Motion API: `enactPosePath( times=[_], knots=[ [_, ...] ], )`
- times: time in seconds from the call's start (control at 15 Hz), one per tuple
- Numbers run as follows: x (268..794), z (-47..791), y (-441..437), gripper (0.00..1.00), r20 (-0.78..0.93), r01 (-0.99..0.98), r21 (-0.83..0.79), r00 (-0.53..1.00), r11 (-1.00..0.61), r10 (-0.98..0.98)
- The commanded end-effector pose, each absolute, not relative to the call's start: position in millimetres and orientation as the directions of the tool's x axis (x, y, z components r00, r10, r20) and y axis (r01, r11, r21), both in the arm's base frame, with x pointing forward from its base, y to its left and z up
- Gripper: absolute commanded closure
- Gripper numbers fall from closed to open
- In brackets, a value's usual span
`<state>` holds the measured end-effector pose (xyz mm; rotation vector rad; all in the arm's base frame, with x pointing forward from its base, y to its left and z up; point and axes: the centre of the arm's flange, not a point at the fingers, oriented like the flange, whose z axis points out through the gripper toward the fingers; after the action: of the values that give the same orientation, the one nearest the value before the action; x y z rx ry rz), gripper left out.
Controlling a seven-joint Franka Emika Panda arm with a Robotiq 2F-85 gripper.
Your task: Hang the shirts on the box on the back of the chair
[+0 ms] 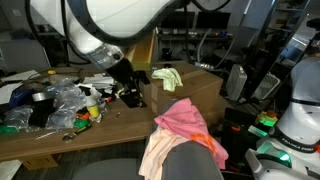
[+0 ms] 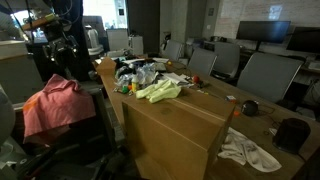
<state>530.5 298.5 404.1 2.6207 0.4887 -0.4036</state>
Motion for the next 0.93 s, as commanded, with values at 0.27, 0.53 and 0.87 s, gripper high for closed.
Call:
enactPosePath(
  times=[0.27,0.53,0.87],
  knots=[
    [565,504,167,0.0,-0.061,0.076,0.339,0.996,-0.938,0.059],
    [589,520,90,0.0,0.075,-0.119,0.303,0.992,-0.945,-0.101],
    [620,517,11,0.0,0.209,-0.347,0.205,0.929,-0.915,-0.305]
  ],
)
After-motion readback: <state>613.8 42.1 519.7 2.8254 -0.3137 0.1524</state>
